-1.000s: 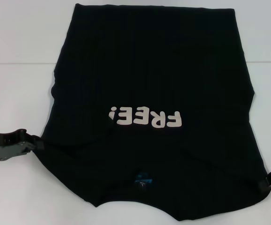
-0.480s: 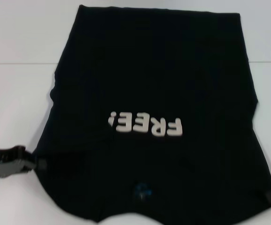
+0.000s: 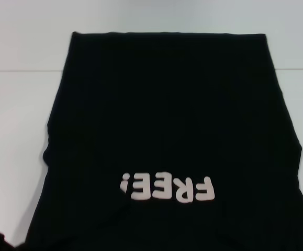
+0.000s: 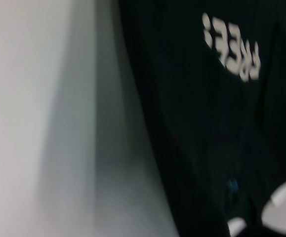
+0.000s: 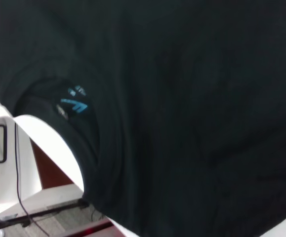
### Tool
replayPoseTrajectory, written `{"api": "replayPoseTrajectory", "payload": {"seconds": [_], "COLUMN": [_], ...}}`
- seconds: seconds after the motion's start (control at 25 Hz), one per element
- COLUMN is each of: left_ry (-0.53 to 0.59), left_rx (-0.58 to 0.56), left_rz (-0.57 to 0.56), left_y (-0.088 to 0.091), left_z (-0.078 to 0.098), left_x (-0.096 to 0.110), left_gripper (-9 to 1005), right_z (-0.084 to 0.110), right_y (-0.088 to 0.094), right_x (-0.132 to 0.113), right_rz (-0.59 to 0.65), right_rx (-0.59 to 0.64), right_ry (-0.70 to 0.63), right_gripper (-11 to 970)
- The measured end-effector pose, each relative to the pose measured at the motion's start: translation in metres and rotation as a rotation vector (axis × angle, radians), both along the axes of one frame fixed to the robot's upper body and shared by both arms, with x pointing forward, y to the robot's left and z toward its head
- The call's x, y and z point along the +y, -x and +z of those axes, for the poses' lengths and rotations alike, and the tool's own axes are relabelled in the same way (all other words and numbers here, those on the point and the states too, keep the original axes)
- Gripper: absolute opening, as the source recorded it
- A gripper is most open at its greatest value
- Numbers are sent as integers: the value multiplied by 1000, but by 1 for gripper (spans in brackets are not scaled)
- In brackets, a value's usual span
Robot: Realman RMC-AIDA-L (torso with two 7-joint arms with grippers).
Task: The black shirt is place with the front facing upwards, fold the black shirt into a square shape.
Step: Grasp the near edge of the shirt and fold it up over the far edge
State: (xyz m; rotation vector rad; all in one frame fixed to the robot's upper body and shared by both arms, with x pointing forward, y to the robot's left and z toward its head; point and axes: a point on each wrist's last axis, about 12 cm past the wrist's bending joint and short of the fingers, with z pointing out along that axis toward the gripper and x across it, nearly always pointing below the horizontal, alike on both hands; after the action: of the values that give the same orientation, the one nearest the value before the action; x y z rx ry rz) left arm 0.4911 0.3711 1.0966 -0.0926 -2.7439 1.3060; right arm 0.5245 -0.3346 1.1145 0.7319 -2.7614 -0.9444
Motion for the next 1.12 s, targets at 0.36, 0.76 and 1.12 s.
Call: {"api": "replayPoseTrajectory", "payload": {"seconds": [0.36,0.76,1.12], "left_ry": [97,236,261], "left_rx": [-87,-467,-637], "left_rz": [-76,425,734], "left_y": [-22,-86,-97], "left_z": [12,39,4], "left_x": [-27,-11,-28], "left_gripper": [7,8,7], "right_z": [-5,21,-8], "right_y": [-9,-38,-48], "right_x": [8,-25,-25], "right_rz": [-63,-484,-803], "right_rx": [-34,-340,-575], "right_ry": [-55,-396,-532], "right_gripper": [48,48,48]}}
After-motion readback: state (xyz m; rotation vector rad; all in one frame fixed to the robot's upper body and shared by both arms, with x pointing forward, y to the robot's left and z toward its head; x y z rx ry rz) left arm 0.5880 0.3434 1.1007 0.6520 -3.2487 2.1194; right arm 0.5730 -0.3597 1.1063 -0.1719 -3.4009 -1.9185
